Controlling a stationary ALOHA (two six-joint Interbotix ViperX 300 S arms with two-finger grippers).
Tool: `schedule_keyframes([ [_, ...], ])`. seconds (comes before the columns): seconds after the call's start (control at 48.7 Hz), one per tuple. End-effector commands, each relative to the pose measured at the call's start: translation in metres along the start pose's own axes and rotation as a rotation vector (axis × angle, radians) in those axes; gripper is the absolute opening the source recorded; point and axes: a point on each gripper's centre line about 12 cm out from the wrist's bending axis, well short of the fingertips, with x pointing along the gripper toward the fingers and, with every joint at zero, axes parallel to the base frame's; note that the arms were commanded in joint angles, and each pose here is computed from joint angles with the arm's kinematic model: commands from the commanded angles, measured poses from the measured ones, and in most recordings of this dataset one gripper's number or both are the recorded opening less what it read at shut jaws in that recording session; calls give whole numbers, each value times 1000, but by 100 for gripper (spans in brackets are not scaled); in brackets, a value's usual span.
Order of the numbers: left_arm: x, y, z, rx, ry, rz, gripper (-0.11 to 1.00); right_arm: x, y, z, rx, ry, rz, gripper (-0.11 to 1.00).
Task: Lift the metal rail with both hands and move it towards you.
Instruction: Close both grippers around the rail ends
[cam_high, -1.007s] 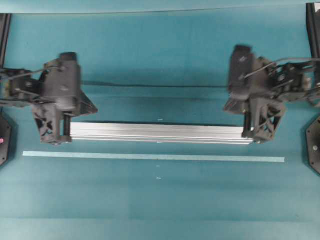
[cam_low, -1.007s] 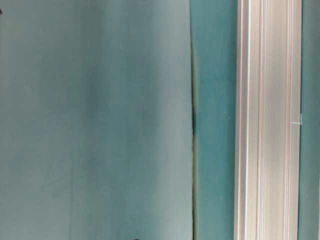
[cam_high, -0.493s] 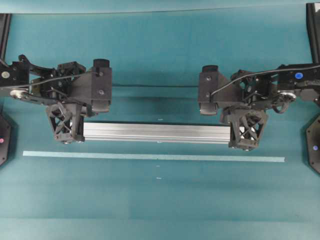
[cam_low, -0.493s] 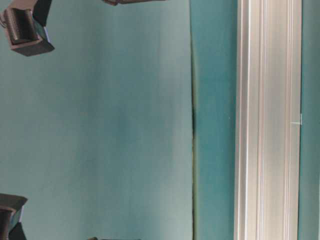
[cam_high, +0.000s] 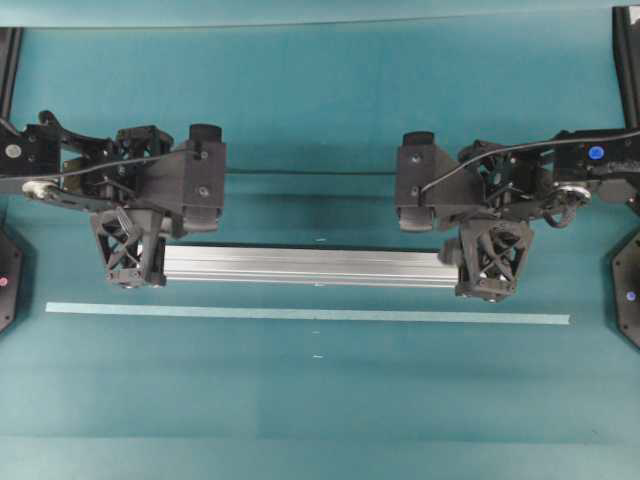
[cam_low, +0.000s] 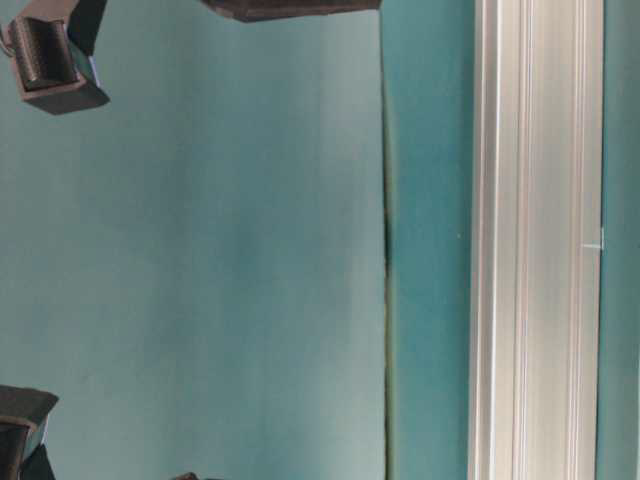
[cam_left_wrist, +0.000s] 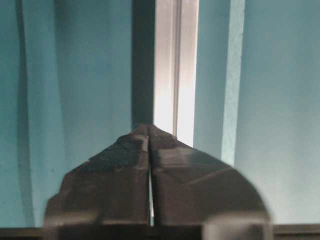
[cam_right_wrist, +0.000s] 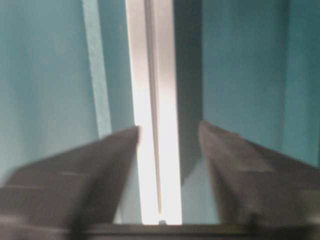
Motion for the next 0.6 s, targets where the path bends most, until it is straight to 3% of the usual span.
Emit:
schedule_keyframes([
  [0.0,-5,0,6,3,-27,4,22,3,3,1,-18,-18,-3,82],
  [0.103,-5,-2,5,10,-26,1,51,4,6,2,-29,-39,-4,98],
  [0.185,-4,-4,6,11,-27,-1,77,6,6,1,-28,-41,-4,99],
  [0.267,-2,-5,6,12,-19,-4,94,6,6,1,-28,-39,-4,99],
  [0.329,1,-6,4,11,-10,-5,99,7,6,1,-28,-36,-4,99],
  [0.452,9,-9,-1,14,-9,-10,97,11,5,0,-28,-30,-6,99],
  [0.575,25,-10,-7,-25,-51,-8,98,18,5,-1,-27,-23,-7,99],
])
